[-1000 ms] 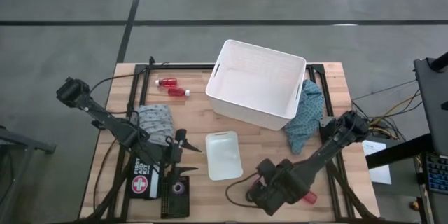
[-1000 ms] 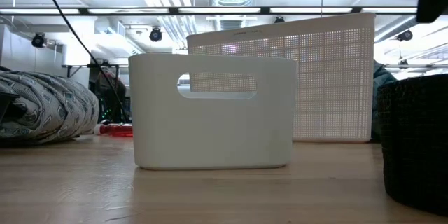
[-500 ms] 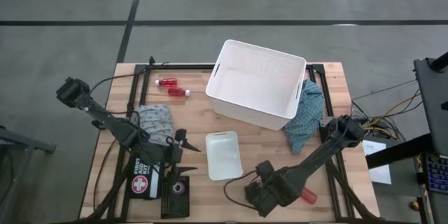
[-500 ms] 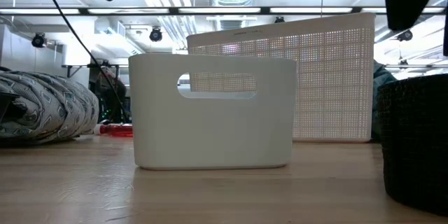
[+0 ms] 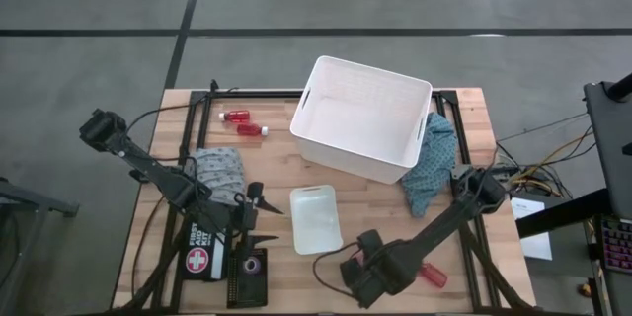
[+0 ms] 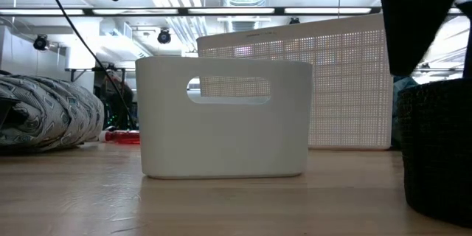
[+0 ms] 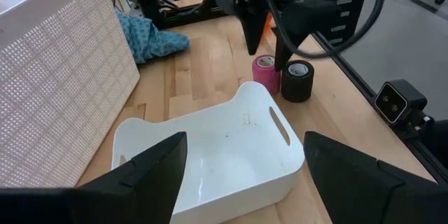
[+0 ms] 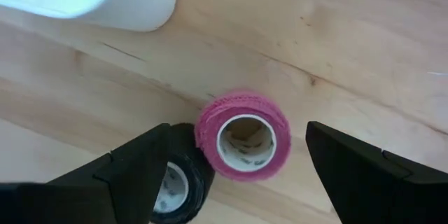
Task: Pick & Place Medicine items
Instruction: Put the pink bandage into the black bin
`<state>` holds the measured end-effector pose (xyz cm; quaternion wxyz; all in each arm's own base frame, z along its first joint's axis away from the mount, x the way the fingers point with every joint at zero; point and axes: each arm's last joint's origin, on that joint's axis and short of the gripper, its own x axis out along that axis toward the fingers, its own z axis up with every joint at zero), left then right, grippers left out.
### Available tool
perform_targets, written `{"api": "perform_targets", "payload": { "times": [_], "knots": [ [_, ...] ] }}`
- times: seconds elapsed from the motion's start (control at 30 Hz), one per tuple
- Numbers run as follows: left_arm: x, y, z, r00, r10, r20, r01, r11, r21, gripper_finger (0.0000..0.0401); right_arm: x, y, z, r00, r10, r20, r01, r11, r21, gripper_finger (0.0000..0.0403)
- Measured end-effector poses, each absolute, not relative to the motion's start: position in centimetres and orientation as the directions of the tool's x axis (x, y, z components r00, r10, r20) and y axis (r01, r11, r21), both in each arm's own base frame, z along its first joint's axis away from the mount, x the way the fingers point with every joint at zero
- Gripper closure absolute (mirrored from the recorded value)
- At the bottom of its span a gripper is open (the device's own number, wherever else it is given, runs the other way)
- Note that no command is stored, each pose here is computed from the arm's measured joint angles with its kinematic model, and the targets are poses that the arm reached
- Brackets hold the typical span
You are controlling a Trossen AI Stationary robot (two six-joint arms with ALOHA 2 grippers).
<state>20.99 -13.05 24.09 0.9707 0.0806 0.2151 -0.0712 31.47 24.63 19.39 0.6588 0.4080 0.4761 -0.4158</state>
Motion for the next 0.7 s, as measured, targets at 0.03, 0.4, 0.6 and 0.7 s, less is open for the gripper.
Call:
{"api": "perform_targets", "payload": {
  "times": [0.03,0.4,0.6,0.7],
  "knots": [
    [21.0,-13.1,24.1,0.897,-0.104,-0.429,0.173,0.977,0.126,0.0109,31.5,24.7,19.1,0.199,-0.161,-0.967,0.937,0.321,0.14,0.0076],
    [21.0,-13.1,24.1,0.897,-0.103,-0.431,0.173,0.977,0.127,0.0109,31.8,24.9,18.3,0.194,-0.166,-0.967,0.952,0.27,0.145,0.0076],
    [21.0,-13.1,24.1,0.896,-0.103,-0.431,0.173,0.977,0.127,0.0109,31.6,24.7,17.8,0.181,-0.176,-0.967,0.967,0.213,0.142,0.0076],
    [21.0,-13.1,24.1,0.896,-0.103,-0.431,0.173,0.977,0.127,0.0109,31.5,24.6,17.6,0.176,-0.181,-0.968,0.968,0.21,0.136,0.0077]
  ]
}}
